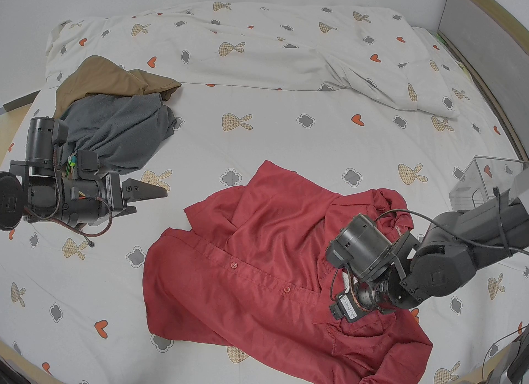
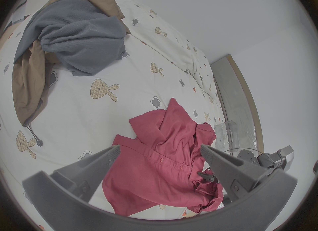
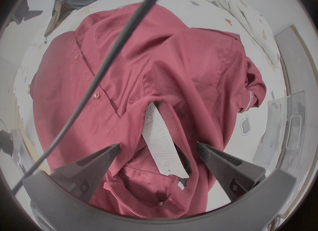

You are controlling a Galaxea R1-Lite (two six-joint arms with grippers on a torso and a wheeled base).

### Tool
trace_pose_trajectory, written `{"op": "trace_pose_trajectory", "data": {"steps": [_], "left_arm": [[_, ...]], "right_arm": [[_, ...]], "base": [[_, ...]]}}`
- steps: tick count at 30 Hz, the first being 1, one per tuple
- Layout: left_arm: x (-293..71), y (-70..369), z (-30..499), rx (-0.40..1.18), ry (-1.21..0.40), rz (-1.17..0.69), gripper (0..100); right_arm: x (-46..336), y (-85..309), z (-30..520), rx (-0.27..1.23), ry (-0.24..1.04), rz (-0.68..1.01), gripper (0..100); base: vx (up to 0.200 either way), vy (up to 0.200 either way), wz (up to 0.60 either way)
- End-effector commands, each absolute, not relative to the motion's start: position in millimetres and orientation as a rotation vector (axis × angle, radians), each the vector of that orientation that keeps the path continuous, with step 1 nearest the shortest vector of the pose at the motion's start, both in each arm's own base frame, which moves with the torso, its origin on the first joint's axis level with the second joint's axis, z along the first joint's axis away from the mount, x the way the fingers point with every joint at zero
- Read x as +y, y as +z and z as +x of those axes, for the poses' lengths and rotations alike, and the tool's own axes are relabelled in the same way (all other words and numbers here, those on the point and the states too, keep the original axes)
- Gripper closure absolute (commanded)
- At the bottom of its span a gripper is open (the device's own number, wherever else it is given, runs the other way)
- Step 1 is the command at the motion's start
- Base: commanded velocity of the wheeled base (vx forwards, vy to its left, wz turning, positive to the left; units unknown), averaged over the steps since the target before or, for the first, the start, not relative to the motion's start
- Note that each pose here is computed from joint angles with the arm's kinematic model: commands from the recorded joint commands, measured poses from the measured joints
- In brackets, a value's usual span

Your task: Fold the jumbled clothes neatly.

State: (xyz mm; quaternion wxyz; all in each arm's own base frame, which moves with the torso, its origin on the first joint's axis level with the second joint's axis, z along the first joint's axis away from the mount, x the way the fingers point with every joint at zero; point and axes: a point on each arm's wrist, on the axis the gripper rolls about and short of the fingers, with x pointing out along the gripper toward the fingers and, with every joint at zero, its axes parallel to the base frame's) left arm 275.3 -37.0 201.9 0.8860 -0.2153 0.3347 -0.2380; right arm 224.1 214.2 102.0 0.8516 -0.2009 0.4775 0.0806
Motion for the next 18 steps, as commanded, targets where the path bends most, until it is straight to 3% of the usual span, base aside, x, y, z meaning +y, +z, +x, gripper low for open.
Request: {"op": "trace_pose_trajectory", "data": {"steps": [1,12,13,18], "left_arm": [[-37.0,203.0,273.6,0.691,-0.497,-0.446,0],[-40.0,200.2,273.6,0.703,-0.506,-0.443,0],[-40.0,200.2,273.6,0.703,-0.506,-0.443,0],[-41.4,196.9,274.5,0.715,-0.508,-0.442,0]], "right_arm": [[215.8,94.7,226.2,1.027,0.165,-0.426,0],[213.1,97.2,235.7,1.119,0.291,-0.28,0],[211.3,97.0,237.9,1.122,0.286,-0.273,100],[207.6,97.8,241.2,1.121,0.27,-0.259,100]], "base": [[0.0,0.0,0.0],[0.0,0.0,0.0],[0.0,0.0,0.0],[0.0,0.0,0.0]]}}
